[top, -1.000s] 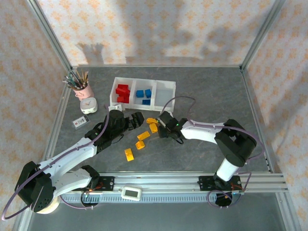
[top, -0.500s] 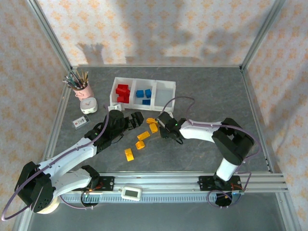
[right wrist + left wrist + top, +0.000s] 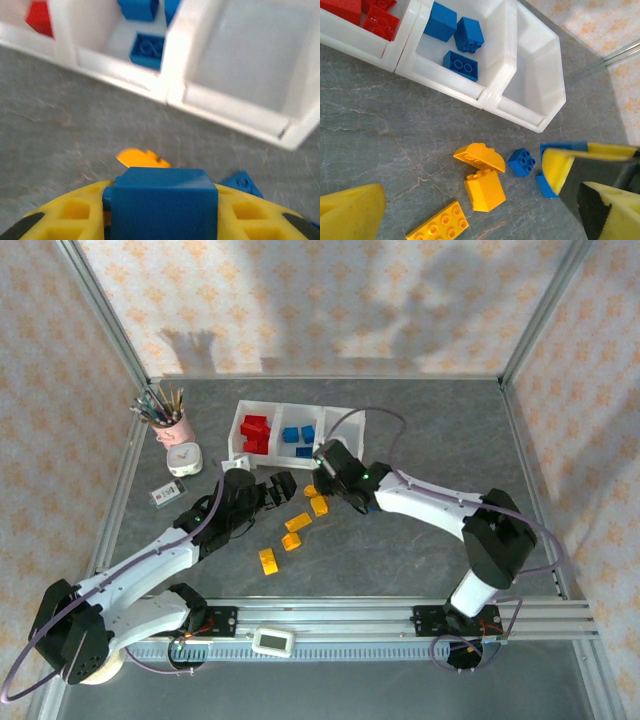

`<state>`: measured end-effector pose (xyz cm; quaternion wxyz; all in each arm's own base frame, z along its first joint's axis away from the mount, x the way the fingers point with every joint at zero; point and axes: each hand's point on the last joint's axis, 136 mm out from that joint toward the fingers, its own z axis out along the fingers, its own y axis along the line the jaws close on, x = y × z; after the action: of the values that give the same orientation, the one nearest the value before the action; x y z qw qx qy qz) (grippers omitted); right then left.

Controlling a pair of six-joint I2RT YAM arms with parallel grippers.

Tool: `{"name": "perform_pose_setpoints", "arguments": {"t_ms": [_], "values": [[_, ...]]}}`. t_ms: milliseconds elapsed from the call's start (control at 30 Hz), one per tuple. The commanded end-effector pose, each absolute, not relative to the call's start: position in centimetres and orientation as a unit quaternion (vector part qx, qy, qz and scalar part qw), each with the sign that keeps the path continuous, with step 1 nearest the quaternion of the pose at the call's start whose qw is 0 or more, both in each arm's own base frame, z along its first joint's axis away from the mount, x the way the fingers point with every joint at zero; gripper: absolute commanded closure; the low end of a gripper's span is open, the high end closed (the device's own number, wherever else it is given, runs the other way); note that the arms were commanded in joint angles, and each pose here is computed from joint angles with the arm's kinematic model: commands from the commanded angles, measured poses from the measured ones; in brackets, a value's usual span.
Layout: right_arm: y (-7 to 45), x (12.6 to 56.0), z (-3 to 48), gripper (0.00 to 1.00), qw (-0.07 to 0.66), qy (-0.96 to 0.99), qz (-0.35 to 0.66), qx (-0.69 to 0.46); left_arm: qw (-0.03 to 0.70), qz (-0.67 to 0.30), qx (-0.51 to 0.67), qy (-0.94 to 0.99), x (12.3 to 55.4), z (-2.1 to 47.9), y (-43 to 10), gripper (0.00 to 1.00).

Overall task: Sort the legos into containers by color
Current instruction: Pick up the lego from the center of the table, then place the lego in the container.

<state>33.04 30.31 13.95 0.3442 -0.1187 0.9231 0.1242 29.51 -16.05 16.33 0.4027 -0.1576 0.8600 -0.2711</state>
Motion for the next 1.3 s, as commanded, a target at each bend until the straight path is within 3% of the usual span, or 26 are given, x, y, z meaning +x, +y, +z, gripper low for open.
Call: {"name": "perform_pose_setpoints", "arguments": {"t_ms": [0, 500, 600, 733, 1267], "values": [[31.3, 35.6, 15.0, 0.71, 0.364, 0.917, 0.120, -0.112, 0.419, -0.266, -0.167, 0.852, 29.6, 17.6, -14.9, 0.01], [36.0, 48.9, 13.7, 0.73, 0.414, 0.903, 0.077, -0.085, 0.419, -0.236, -0.208, 0.852, 30.6, 17.5, -10.7, 0.01], [36.4, 50.1, 13.3, 0.68, 0.419, 0.901, 0.067, -0.085, 0.420, -0.238, -0.208, 0.851, 30.6, 17.5, -10.8, 0.01], [37.0, 50.7, 13.9, 0.52, 0.424, 0.898, 0.071, -0.091, 0.418, -0.239, -0.206, 0.852, 30.8, 17.5, -10.9, 0.01], [34.2, 47.0, 22.4, 0.26, 0.459, 0.878, 0.109, -0.085, 0.416, -0.260, -0.192, 0.850, 30.9, 18.4, -11.7, 0.01]]}}
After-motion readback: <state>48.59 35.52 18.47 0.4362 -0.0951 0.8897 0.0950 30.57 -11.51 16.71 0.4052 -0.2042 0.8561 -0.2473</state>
